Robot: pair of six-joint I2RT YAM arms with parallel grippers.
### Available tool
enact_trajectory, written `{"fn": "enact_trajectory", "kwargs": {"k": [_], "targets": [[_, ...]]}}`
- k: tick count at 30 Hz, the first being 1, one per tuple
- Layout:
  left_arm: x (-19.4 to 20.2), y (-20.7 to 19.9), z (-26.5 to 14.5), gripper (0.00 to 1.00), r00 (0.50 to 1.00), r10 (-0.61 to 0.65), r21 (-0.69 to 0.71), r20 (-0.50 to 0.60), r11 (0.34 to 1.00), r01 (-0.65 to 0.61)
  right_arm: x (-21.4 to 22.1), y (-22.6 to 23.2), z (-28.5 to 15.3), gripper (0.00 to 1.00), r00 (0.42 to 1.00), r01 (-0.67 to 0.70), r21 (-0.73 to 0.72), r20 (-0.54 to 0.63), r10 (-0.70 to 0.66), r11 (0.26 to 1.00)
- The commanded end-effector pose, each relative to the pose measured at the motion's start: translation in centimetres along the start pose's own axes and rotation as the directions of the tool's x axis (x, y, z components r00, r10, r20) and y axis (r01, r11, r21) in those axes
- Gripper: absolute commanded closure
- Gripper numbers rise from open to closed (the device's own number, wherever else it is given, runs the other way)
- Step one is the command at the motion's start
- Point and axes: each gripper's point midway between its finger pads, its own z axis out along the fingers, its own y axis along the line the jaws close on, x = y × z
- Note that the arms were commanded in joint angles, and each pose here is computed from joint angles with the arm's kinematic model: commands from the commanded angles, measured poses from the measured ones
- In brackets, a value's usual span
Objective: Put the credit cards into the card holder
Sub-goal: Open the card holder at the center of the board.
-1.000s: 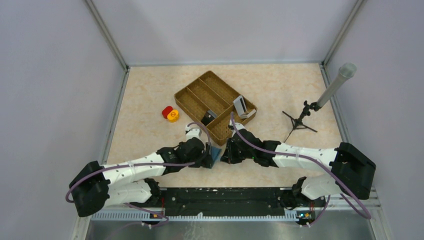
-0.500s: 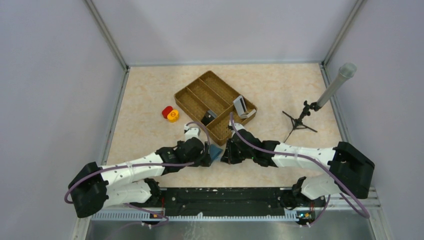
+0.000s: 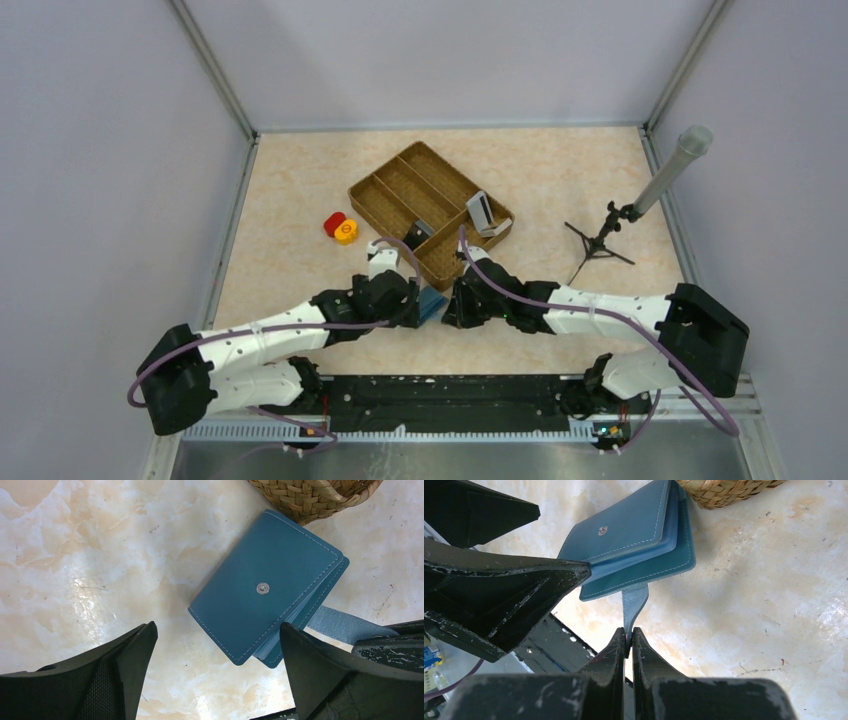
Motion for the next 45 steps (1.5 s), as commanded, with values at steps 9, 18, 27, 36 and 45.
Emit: {"fn": "enact_trajectory", "kwargs": {"k": [9, 18, 27, 36, 45], "targets": [[-2.0, 1.3, -0.1, 0.01, 0.997, 0.038, -0.103, 0.065, 0.994, -0.031, 0.3, 0.0, 0.0, 1.00, 1.000, 0.017, 0.005, -0.013, -0.017, 1.000], [-3.3, 1.5, -0.6, 0.01, 0.992, 0.051, -0.119, 0.116, 0.992, -0.037, 0.7, -0.5, -0.1, 1.00, 1.000, 0.013, 0.022, -0.025, -0.012, 1.000], [-3.7, 1.0, 0.0, 0.01, 0.988, 0.115, -0.106, 0.105, 0.989, -0.104, 1.9, -3.2, -1.4, 1.00, 0.999, 0.011, 0.131, -0.047, -0.005, 0.991], [-2.7, -0.9, 1.4, 0.01, 0.991, 0.125, -0.014, 0.057, 0.992, -0.124, 2.7, -5.6, -2.6, 1.00, 0.997, -0.043, 0.158, -0.049, 0.052, 0.986], [-1.6, -3.7, 1.8, 0.01, 0.991, 0.125, 0.149, 0.040, 0.980, -0.130, 3.0, -6.5, -2.0, 1.00, 0.996, -0.045, 0.181, -0.063, 0.057, 0.982]]}}
